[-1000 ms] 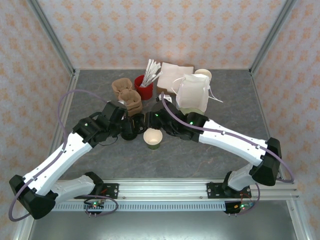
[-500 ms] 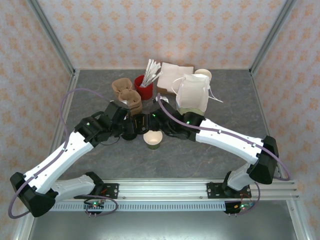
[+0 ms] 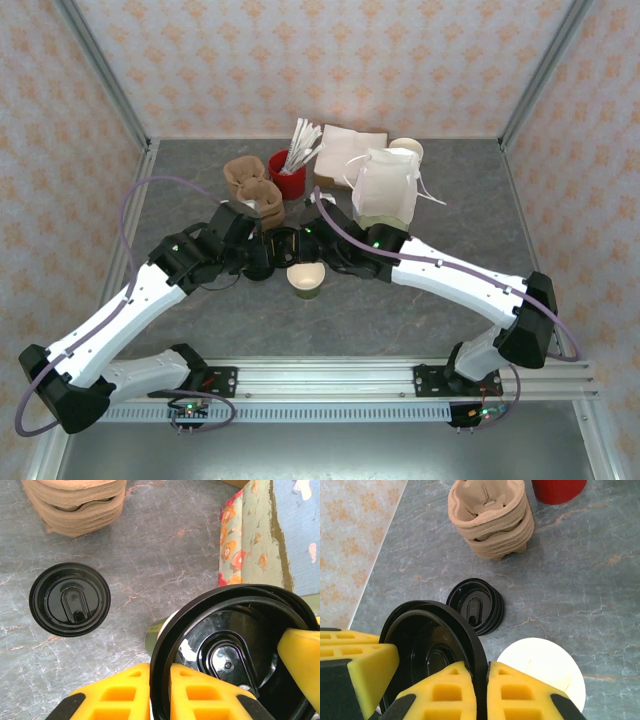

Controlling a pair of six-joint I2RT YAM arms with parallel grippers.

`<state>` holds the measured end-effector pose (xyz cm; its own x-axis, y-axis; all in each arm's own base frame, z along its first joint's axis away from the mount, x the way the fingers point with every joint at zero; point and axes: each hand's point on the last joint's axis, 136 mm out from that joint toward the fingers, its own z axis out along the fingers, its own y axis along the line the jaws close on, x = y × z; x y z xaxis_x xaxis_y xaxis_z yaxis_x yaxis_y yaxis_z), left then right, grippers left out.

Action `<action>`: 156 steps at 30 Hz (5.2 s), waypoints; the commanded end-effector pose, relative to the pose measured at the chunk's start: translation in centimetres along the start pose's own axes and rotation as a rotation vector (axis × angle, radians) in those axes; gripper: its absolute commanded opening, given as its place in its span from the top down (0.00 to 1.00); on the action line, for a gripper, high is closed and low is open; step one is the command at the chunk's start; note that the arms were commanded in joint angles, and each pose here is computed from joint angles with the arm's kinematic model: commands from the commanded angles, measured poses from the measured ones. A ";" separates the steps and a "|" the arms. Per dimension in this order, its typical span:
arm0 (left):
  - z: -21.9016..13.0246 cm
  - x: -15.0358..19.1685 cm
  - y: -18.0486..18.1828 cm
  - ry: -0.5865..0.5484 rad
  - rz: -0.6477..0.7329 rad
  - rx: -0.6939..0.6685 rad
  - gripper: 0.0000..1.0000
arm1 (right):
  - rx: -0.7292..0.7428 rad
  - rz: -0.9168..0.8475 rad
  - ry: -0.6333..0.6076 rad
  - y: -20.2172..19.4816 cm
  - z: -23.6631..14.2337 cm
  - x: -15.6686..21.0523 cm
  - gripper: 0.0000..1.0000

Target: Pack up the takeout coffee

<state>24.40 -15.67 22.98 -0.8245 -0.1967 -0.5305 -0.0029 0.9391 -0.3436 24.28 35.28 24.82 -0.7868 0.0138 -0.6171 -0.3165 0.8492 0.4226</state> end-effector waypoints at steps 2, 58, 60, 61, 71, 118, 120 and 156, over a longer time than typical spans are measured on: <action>-1.1 -0.9 -0.9 -0.032 -0.007 0.025 0.85 | -0.029 0.000 -0.022 0.7 -0.6 -0.9 0.94; -8.4 0.8 -10.4 -0.412 1.532 0.520 0.12 | 0.064 -0.007 0.243 -6.7 -5.5 0.8 1.00; -8.0 1.0 -10.7 -0.389 1.574 0.515 0.13 | 0.060 -0.022 0.278 -6.5 -5.5 1.1 1.00; -7.7 1.2 -10.8 -0.368 1.587 0.516 0.14 | 0.067 -0.030 0.291 -6.5 -5.5 1.2 1.00; -4.8 1.6 -11.2 -0.252 1.614 0.508 0.34 | 0.053 -0.047 0.334 -6.2 -5.2 1.7 1.00; -4.0 1.4 -11.2 -0.212 1.491 0.515 0.83 | 0.035 -0.042 0.206 -5.4 -7.5 -1.2 0.77; -4.4 1.2 -11.2 -0.224 1.452 0.515 0.83 | 0.026 -0.040 0.175 -5.2 -8.0 -1.9 0.74; 0.0 2.7 -4.7 0.057 0.109 0.534 0.89 | -0.284 0.346 0.039 -4.9 -5.0 4.0 0.71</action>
<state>22.42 -20.11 22.94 -0.7964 -0.0059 -0.6047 0.4097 0.7302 -0.5468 19.39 27.78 22.04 -0.9108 0.1815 -0.3708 -0.1549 0.6823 0.7144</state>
